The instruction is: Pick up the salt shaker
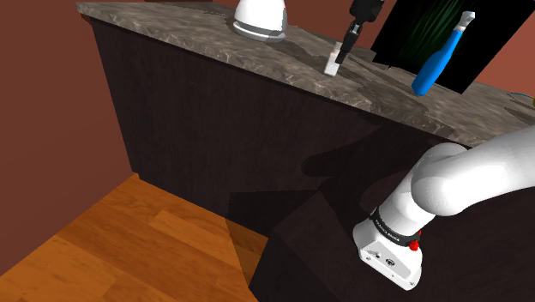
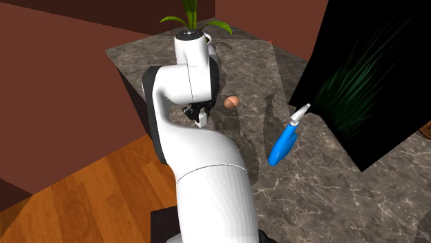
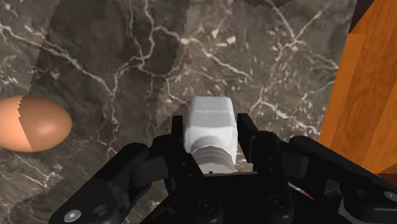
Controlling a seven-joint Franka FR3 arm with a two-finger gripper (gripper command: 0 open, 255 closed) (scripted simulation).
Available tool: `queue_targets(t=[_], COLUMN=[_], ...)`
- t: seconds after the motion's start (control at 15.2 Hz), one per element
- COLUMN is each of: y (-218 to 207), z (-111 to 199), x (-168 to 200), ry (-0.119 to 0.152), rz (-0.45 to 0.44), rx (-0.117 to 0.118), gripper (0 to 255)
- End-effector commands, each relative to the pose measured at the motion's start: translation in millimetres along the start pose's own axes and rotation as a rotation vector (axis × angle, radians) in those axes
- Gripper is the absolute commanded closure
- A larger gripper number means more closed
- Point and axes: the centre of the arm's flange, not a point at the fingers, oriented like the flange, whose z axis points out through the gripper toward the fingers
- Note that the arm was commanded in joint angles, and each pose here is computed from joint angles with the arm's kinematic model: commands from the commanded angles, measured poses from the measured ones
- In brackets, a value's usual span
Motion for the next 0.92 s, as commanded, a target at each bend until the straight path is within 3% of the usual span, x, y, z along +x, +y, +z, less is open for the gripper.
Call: queue_targets(t=[0.0,0.33,0.86], y=[0,0,5], z=[1,1,-41], x=[0,-1,3], ry=[-0.001,-0.001,-0.001], rz=[0.000,0.000,0.000], rx=[0.000,0.000,0.000], gripper=[255,255,255])
